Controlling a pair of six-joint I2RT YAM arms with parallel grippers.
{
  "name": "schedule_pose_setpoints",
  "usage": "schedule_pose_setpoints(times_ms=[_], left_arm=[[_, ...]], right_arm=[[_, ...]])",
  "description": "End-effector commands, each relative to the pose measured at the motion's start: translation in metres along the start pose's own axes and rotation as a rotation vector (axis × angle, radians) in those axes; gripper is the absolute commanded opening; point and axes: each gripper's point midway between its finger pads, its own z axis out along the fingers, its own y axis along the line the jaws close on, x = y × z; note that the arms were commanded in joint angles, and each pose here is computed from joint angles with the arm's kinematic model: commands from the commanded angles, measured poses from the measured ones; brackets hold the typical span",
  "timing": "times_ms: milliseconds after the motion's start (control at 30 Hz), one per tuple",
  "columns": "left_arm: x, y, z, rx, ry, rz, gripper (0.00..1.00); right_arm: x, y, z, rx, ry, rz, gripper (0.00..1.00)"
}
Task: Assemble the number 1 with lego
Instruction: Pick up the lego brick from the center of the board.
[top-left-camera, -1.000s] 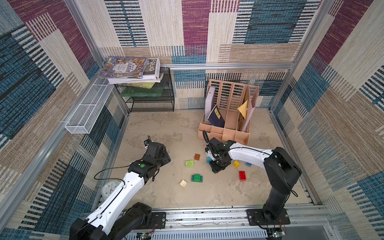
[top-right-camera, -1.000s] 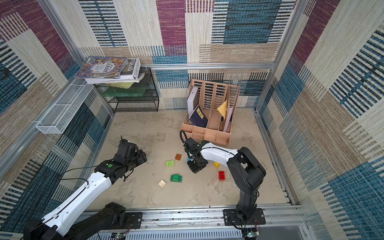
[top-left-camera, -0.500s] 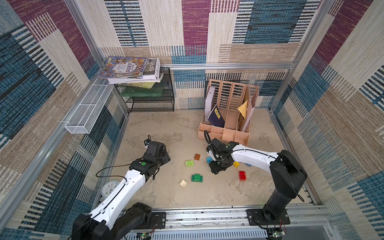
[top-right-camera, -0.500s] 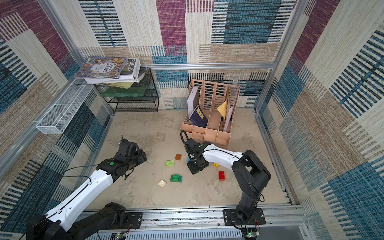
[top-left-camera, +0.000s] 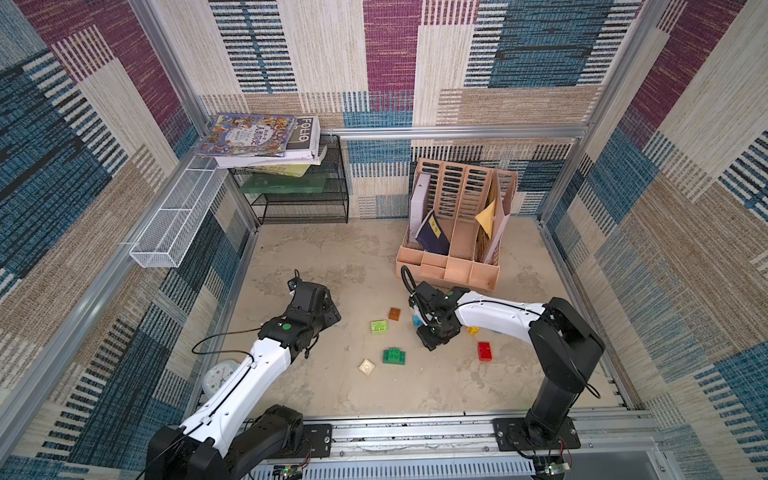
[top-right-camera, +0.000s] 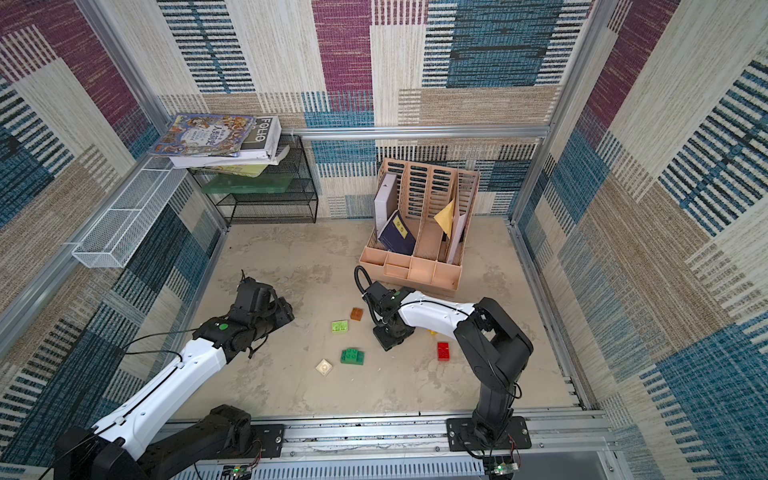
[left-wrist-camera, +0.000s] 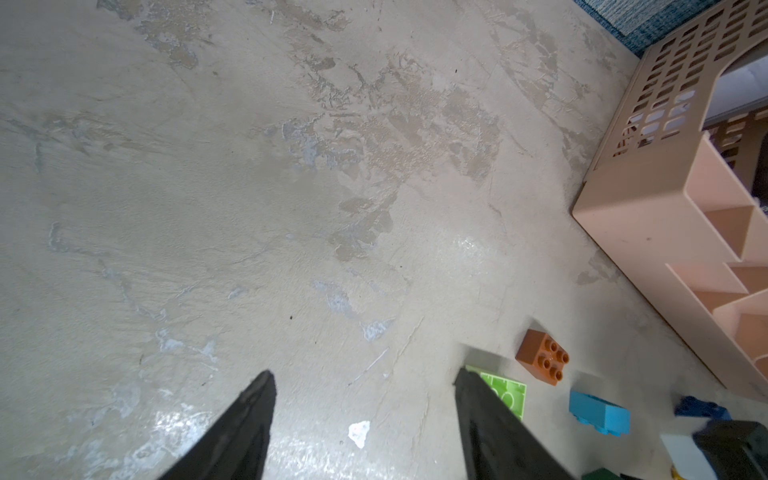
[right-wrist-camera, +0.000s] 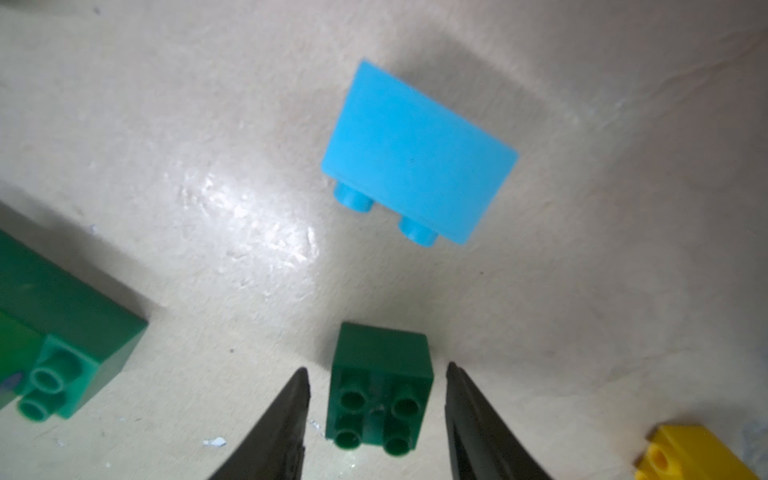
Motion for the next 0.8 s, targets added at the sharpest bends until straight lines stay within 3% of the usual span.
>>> schedule_pose_setpoints(times_ms=[0, 567, 767], left_arm=[[-0.002, -0.002, -0.001, 0.011, -0.008, 0.01, 0.72], [-0.002, 0.001, -0.001, 0.016, -0.007, 0.001, 0.71], [-0.001, 0.004, -0.002, 0.013, -0.008, -0.007, 0.71]], right_arm=[[-0.003, 0.0, 0.0, 0.012, -0.005, -0.003, 0.5], [-0.006, 0.001, -0.006, 0.021, -0.021, -0.034, 0.27], [-0.023, 0.009, -0.041, 0.006, -0.152, -0.224, 0.26]])
